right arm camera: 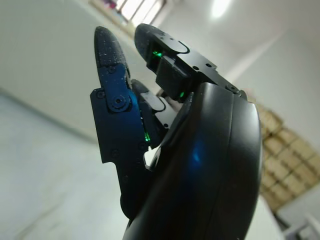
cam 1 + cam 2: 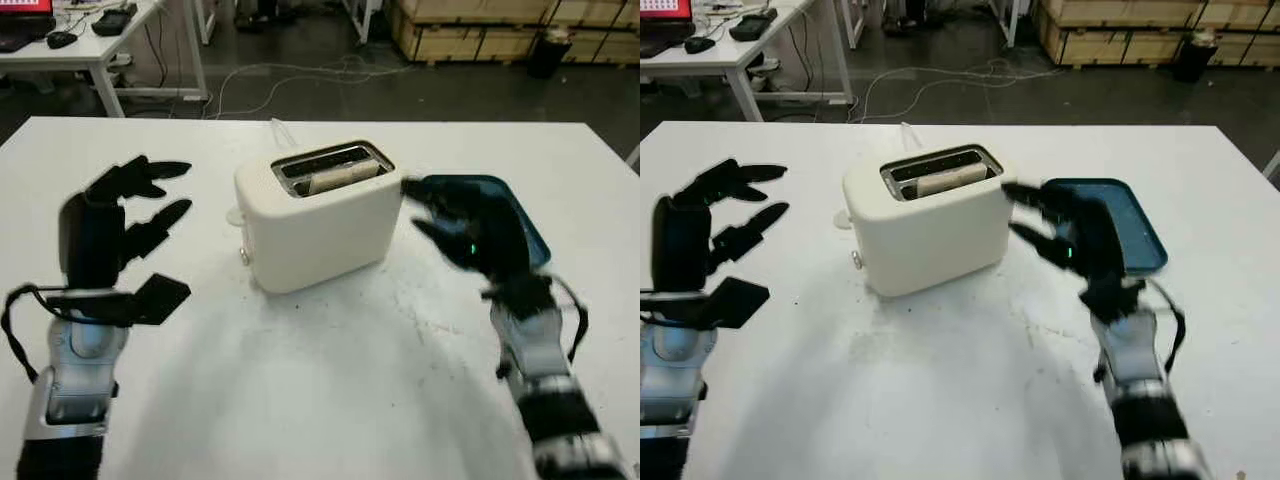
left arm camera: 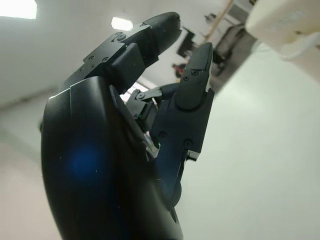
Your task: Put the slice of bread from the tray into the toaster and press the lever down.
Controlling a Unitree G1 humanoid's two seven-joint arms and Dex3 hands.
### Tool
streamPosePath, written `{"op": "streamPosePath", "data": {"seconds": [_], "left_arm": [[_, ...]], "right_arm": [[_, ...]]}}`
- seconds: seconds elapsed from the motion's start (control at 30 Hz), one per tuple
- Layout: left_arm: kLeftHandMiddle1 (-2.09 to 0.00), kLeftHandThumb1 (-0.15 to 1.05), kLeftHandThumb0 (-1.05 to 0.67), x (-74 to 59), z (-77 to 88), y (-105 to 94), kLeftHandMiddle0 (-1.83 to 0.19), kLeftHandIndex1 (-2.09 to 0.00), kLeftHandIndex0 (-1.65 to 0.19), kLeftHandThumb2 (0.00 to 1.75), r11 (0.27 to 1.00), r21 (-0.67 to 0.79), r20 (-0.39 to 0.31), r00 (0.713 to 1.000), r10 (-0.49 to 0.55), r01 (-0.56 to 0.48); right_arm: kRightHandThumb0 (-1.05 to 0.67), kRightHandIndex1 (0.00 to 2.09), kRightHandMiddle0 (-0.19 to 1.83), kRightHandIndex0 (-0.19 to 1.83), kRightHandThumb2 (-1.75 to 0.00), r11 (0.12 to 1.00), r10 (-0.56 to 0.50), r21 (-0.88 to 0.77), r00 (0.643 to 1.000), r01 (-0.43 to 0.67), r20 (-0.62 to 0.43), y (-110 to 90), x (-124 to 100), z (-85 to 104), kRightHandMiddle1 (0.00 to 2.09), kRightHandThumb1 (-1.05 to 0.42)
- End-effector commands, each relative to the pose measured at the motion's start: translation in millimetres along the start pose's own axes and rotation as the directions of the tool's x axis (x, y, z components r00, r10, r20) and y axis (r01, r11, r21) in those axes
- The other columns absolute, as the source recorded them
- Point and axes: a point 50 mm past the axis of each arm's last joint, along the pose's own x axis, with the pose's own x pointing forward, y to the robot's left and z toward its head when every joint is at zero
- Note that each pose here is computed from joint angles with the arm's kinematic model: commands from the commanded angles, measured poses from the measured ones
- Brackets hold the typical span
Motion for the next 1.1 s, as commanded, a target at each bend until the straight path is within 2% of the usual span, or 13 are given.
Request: {"op": "streamPosePath", "data": {"seconds": [0.0, 0.1, 0.17, 0.27, 0.37, 0.4, 0.47, 0.67, 0.83, 1.07], "left_arm": [[-1.12, 0.80, -0.17, 10.6, 3.6, 6.1, -0.91, -0.35, -0.99, 0.00, 0.998, 0.061, 0.089, 0.996, 0.004, -0.009], [-1.15, 0.78, -0.22, 19.1, 4.6, 8.5, -0.98, -0.31, -1.08, 0.00, 0.992, 0.124, 0.159, 0.986, -0.046, 0.026], [-1.22, 0.80, -0.28, 23.5, 4.9, 8.6, -1.01, -0.27, -1.14, 0.01, 0.977, 0.187, 0.183, 0.974, -0.137, 0.102], [-1.24, 0.88, -0.39, 28.0, 4.2, 6.7, -1.04, -0.20, -1.17, 0.02, 0.914, 0.286, 0.159, 0.926, -0.341, 0.288], [-1.05, 0.84, -0.43, 31.9, 4.5, 0.9, -1.14, -0.09, -1.24, 0.00, 0.850, 0.350, 0.148, 0.873, -0.466, 0.394], [-1.04, 0.82, -0.43, 33.5, 4.5, -2.3, -1.17, -0.07, -1.25, 0.00, 0.830, 0.372, 0.148, 0.856, -0.495, 0.415], [-1.14, 0.78, -0.43, 36.9, 4.2, -8.3, -1.16, -0.04, -1.28, 0.00, 0.791, 0.413, 0.140, 0.826, -0.546, 0.452], [-1.34, 0.74, -0.48, 45.5, 3.5, -23.7, -1.14, -0.02, -1.33, 0.00, 0.719, 0.494, 0.152, 0.765, -0.626, 0.490], [-1.44, 0.71, -0.48, 46.7, -1.5, -31.1, -1.15, -0.02, -1.36, 0.00, 0.713, 0.509, 0.180, 0.751, -0.636, 0.482], [-1.49, 0.71, -0.48, 48.8, -7.4, -31.6, -1.09, -0.01, -1.37, 0.00, 0.694, 0.541, 0.172, 0.746, -0.643, 0.474]], "right_arm": [[-0.52, 0.11, 0.90, 0.93, -0.09, 0.999, -0.047, -0.001, 0.999, 0.047, 0.023, -4.6, 0.0, 6.0, 0.00, -0.92], [-0.49, 0.11, 0.90, 0.94, -0.09, 0.998, -0.068, -0.012, 0.997, 0.068, 0.021, -7.0, -2.5, 5.8, 0.01, -0.92], [-0.47, 0.11, 0.91, 0.95, -0.09, 0.996, -0.083, -0.017, 0.996, 0.083, 0.025, -8.0, -2.7, 6.0, 0.01, -0.92], [-0.47, 0.12, 0.92, 0.97, -0.09, 0.995, -0.095, -0.024, 0.995, 0.095, 0.023, -8.1, -1.4, 6.3, 0.01, -0.92], [-0.48, 0.12, 0.92, 0.98, -0.08, 0.994, -0.098, -0.042, 0.995, 0.098, 0.016, -8.8, -0.2, 6.6, 0.01, -0.92], [-0.48, 0.12, 0.93, 0.99, -0.08, 0.994, -0.100, -0.043, 0.995, 0.101, 0.013, -9.3, -0.1, 6.7, 0.01, -0.92], [-0.49, 0.12, 0.93, 1.00, -0.07, 0.994, -0.102, -0.043, 0.995, 0.102, 0.005, -11.1, 0.0, 6.7, 0.01, -0.92], [-0.45, 0.10, 0.94, 0.99, -0.04, 0.993, -0.111, -0.030, 0.994, 0.111, -0.006, -17.8, 1.2, 6.2, 0.01, -0.92], [-0.46, 0.11, 0.95, 1.02, -0.03, 0.993, -0.111, -0.038, 0.994, 0.110, -0.025, -21.7, 2.2, 7.2, 0.01, -0.92], [-0.46, 0.10, 0.95, 1.03, -0.03, 0.995, -0.092, -0.038, 0.995, 0.090, -0.050, -23.8, 1.1, 6.5, 0.00, -0.92]]}}
